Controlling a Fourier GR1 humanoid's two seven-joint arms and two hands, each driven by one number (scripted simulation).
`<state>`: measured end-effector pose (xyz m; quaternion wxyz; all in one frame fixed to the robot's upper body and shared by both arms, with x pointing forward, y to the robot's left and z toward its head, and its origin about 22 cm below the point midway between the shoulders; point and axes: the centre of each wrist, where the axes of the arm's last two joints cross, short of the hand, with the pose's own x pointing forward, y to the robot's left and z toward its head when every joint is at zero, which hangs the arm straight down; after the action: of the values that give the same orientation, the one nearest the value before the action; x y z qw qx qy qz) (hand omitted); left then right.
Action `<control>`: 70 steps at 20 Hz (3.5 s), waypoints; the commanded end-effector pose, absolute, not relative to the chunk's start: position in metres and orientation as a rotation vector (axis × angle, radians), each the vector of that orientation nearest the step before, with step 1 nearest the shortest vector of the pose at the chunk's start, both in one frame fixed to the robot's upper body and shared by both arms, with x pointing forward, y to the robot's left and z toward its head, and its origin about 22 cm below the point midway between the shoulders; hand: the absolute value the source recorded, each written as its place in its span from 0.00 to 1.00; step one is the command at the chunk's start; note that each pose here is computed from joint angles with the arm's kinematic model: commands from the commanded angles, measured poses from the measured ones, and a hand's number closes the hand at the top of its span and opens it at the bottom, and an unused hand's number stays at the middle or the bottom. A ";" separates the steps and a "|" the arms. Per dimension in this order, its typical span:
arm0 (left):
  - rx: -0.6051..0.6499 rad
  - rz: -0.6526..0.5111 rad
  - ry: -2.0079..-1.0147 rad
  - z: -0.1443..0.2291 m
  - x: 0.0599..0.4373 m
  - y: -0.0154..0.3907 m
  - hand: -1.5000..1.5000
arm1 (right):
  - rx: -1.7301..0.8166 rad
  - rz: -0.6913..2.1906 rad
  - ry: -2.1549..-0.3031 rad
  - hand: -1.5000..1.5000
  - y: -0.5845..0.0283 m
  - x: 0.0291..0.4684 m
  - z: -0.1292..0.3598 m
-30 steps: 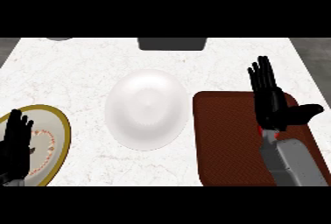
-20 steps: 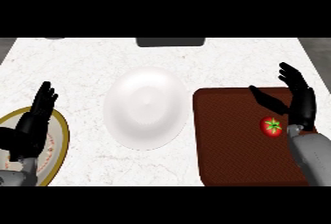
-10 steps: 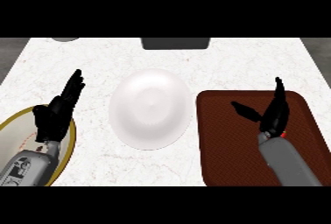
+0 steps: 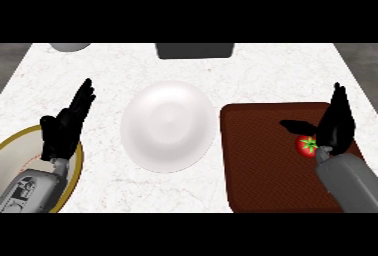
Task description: Pick the tomato from the tray and place it in the plate
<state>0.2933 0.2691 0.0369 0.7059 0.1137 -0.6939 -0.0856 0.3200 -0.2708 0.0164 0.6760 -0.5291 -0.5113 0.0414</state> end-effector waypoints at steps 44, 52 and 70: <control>0.239 -0.227 -1.553 0.032 0.290 0.268 0.50 | -0.948 0.317 -0.476 1.00 -0.283 0.282 0.004; 0.223 -0.223 -1.552 0.039 0.299 0.253 0.50 | -1.021 0.309 -0.497 1.00 -0.301 0.283 0.009; 0.235 -0.212 -1.542 0.040 0.301 0.258 0.50 | -1.099 0.795 -1.466 1.00 -0.244 0.243 0.088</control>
<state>0.3010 0.2608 0.0414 0.7032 0.1016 -0.6974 -0.0934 0.2422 -0.2534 0.0526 0.6042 -0.4574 -0.5345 0.3742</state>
